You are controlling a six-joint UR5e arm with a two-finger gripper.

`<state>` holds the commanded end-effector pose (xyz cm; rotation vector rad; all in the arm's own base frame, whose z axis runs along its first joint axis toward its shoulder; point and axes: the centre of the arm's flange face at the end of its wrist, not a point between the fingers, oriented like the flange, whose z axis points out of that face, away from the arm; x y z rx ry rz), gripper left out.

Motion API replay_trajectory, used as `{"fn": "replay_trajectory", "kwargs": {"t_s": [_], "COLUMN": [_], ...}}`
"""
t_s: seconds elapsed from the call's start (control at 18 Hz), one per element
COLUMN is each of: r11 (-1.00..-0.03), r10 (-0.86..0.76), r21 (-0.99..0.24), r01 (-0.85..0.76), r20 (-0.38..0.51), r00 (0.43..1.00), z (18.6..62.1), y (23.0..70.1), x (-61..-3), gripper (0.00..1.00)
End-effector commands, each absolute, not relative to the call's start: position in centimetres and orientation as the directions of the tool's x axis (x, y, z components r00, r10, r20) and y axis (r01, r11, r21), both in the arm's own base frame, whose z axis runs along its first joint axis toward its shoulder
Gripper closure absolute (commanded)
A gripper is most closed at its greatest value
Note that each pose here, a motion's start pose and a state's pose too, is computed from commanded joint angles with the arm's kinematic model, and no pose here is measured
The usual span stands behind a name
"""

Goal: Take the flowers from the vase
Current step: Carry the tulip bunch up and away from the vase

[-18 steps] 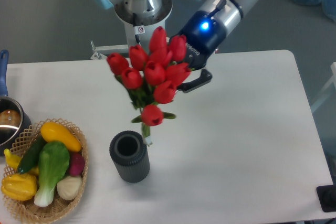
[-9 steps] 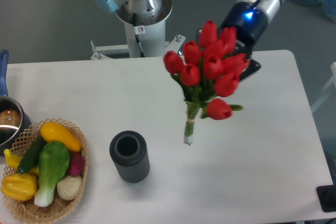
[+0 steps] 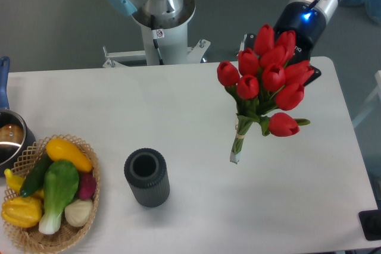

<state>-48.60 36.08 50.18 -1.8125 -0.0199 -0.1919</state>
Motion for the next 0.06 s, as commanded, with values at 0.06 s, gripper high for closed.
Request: {"fn": "replay_trajectory", "kwargs": {"t_s": [0.06], "r11": [-0.249], "r10": [-0.088], "r21": [-0.962], "r01": [0.116], "r20": [0.141], "r00": [0.986], "z": [50.18], "y": [36.08], "x": [-48.59], "gripper": [0.59]}}
